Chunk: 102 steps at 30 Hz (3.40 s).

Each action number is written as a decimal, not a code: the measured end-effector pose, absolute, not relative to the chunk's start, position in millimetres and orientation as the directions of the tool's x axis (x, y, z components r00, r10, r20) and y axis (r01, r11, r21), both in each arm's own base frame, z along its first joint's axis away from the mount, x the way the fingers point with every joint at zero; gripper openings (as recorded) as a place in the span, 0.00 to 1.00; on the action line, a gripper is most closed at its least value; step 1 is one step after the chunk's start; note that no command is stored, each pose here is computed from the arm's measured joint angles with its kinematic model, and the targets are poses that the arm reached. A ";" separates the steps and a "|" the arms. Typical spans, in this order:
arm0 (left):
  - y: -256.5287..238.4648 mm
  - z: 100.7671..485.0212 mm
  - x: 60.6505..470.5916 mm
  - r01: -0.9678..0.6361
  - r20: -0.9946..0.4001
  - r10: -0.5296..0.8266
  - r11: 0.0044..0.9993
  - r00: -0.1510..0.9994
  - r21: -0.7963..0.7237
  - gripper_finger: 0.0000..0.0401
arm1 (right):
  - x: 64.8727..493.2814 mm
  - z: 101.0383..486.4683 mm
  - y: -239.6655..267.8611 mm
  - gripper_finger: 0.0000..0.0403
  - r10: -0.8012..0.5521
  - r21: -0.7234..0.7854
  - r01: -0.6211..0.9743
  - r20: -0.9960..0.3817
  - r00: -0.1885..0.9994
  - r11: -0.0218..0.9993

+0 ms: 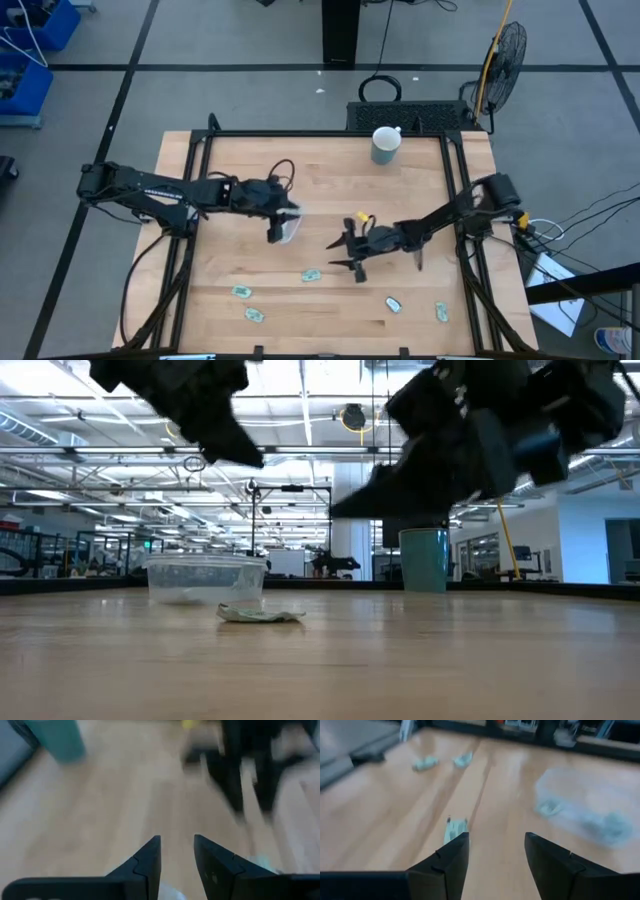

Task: Pick and place Stevia / Truvia into bins
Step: Put the green stevia packet into the transparent bin

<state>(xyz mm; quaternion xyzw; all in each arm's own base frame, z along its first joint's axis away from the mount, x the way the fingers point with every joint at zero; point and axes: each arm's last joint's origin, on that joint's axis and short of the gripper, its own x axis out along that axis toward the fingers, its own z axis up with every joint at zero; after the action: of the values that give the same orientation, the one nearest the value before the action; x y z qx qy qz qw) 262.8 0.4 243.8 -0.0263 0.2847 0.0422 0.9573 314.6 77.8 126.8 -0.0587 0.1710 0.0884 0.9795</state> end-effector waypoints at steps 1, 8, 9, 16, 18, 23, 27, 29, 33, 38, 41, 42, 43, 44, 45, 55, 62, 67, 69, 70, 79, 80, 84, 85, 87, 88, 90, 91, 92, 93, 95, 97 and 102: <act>1.5 246.2 263.7 -0.114 -0.525 0.096 0.993 0.846 -0.003 0.30 | 318.5 119.8 80.1 0.45 0.155 -0.096 -0.203 -0.368 0.917 0.974; 7.5 246.8 263.5 -0.200 -0.513 0.198 0.978 0.835 0.051 0.30 | 354.9 91.3 94.7 0.42 0.201 -0.089 -0.259 -0.411 0.889 0.962; 7.6 246.4 263.3 -0.200 -0.515 0.198 0.978 0.834 0.052 0.30 | 356.0 90.0 95.7 0.41 0.227 -0.066 -0.277 -0.414 0.882 0.959; 8.4 244.7 262.2 -0.203 -0.532 0.200 0.978 0.823 0.054 0.30 | 360.8 83.5 93.5 0.34 0.284 0.036 -0.303 -0.471 0.835 0.952; 8.2 244.7 262.3 -0.200 -0.532 0.195 0.979 0.824 0.049 0.30 | 359.7 81.6 93.4 0.31 0.263 0.015 -0.293 -0.489 0.832 0.956; 8.1 244.7 262.4 -0.198 -0.531 0.192 0.979 0.825 0.047 0.30 | 357.5 78.9 96.5 0.24 0.219 -0.011 -0.265 -0.529 0.820 0.964; 8.2 244.8 262.5 -0.199 -0.530 0.193 0.979 0.826 0.046 0.30 | 356.7 77.5 96.2 0.15 0.210 -0.033 -0.271 -0.546 0.811 0.962; 8.2 244.8 262.5 -0.200 -0.530 0.193 0.979 0.826 0.045 0.30 | 356.6 77.8 95.0 0.09 0.171 -0.086 -0.259 -0.551 0.817 0.962; 7.3 244.7 262.6 -0.193 -0.532 0.172 0.981 0.829 0.017 0.30 | 355.3 84.1 89.2 0.01 -0.017 -0.296 -0.177 -0.553 0.833 0.939; 2.9 243.9 263.5 -0.183 -0.537 0.113 0.980 0.836 -0.078 0.30 | 350.0 107.0 76.5 0.01 -0.406 -0.593 0.067 -0.461 0.789 0.802; -0.5 241.5 264.9 -0.169 -0.545 0.096 0.982 0.833 -0.086 0.30 | 347.4 123.5 70.6 0.00 -0.599 -0.762 0.158 -0.345 0.723 0.628; -1.1 241.8 265.1 -0.173 -0.542 0.098 0.981 0.835 -0.089 0.30 | 347.3 127.4 69.8 0.00 -0.617 -0.792 0.151 -0.325 0.717 0.591; -1.0 241.5 267.5 -0.188 -0.529 0.113 0.978 0.841 -0.090 0.30 | 348.2 131.4 69.6 0.00 -0.617 -0.808 0.143 -0.308 0.725 0.571; -0.7 241.7 271.2 -0.196 -0.507 0.123 0.976 0.853 -0.093 0.30 | 349.3 134.3 70.0 0.00 -0.608 -0.820 0.130 -0.296 0.737 0.557; -0.6 241.4 273.3 -0.199 -0.497 0.127 0.975 0.859 -0.094 0.30 | 350.4 136.6 70.4 0.00 -0.602 -0.830 0.126 -0.281 0.747 0.544; -2.1 231.5 276.9 -0.182 -0.537 0.113 0.980 0.836 -0.076 0.30 | 354.3 131.5 82.3 0.04 -0.135 -0.400 -0.054 -0.429 0.893 0.915; -1.5 231.3 276.8 -0.190 -0.538 0.132 0.980 0.833 -0.054 0.30 | 352.8 120.9 77.9 0.23 -0.080 -0.206 -0.032 -0.513 0.855 0.978; -1.4 232.3 277.4 -0.190 -0.528 0.133 0.980 0.839 -0.056 0.30 | 357.0 104.7 68.6 0.37 -0.103 -0.128 0.040 -0.533 0.840 0.991; -1.4 232.3 277.4 -0.190 -0.528 0.133 0.980 0.839 -0.056 0.30 | 358.4 97.2 64.0 0.40 -0.116 -0.100 0.074 -0.539 0.834 0.992; -1.4 232.2 277.4 -0.190 -0.528 0.133 0.980 0.839 -0.056 0.30 | 360.0 93.7 62.1 0.41 -0.120 -0.082 0.089 -0.534 0.837 0.993; -1.4 231.6 277.0 -0.189 -0.535 0.133 0.981 0.835 -0.051 0.30 | 360.9 78.2 59.4 0.35 -0.078 -0.033 0.072 -0.574 0.815 0.997; -1.4 231.4 276.9 -0.188 -0.536 0.133 0.981 0.834 -0.049 0.30 | 360.7 78.5 60.9 0.34 -0.063 -0.024 0.061 -0.575 0.816 0.998; -1.4 231.2 276.8 -0.178 -0.538 0.134 0.984 0.832 -0.031 0.30 | 359.2 77.2 63.8 0.27 -0.051 -0.038 0.036 -0.588 0.807 0.999; -1.4 231.3 276.8 -0.177 -0.538 0.134 0.984 0.832 -0.028 0.30 | 358.7 76.8 64.0 0.26 -0.050 -0.044 0.030 -0.595 0.802 0.999; -1.3 231.2 276.7 -0.180 -0.539 0.137 0.983 0.831 -0.027 0.30 | 357.9 76.2 65.0 0.21 -0.050 -0.063 0.014 -0.602 0.797 0.998; -1.3 231.1 276.7 -0.180 -0.539 0.137 0.983 0.831 -0.027 0.30 | 357.9 76.2 65.3 0.19 -0.051 -0.076 0.006 -0.602 0.797 0.997; -1.3 231.1 276.6 -0.180 -0.539 0.138 0.983 0.831 -0.026 0.30 | 358.4 76.8 65.9 0.14 -0.047 -0.096 -0.013 -0.592 0.805 0.995; -1.3 231.0 276.6 -0.180 -0.540 0.138 0.983 0.830 -0.026 0.30 | 358.7 77.2 66.1 0.11 -0.046 -0.107 -0.021 -0.585 0.809 0.994; -1.3 231.0 276.6 -0.180 -0.541 0.138 0.983 0.830 -0.026 0.30 | 359.0 77.6 66.4 0.08 -0.044 -0.117 -0.029 -0.581 0.813 0.993; -1.3 231.0 276.6 -0.181 -0.541 0.138 0.983 0.830 -0.027 0.30 | 359.4 77.9 66.4 0.05 -0.045 -0.130 -0.038 -0.575 0.817 0.991; -1.3 231.0 276.6 -0.182 -0.541 0.138 0.983 0.830 -0.029 0.30 | 360.2 79.0 66.0 0.01 -0.072 -0.179 -0.035 -0.559 0.826 0.983; -1.3 231.0 276.6 -0.188 -0.540 0.138 0.981 0.830 -0.038 0.30 | 360.2 79.4 65.0 0.02 -0.125 -0.242 -0.014 -0.548 0.827 0.970; -1.9 232.2 277.5 -0.231 -0.529 0.114 0.960 0.841 -0.159 0.30 | 357.8 91.7 63.5 0.00 -0.360 -0.482 0.107 -0.470 0.806 0.869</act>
<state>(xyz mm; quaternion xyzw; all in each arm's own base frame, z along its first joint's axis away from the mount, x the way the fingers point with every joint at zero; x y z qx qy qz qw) 277.5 -1.9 232.2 -0.1086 0.2674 0.0905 0.9532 357.8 63.5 91.7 -0.2221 0.2850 -0.1265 0.9238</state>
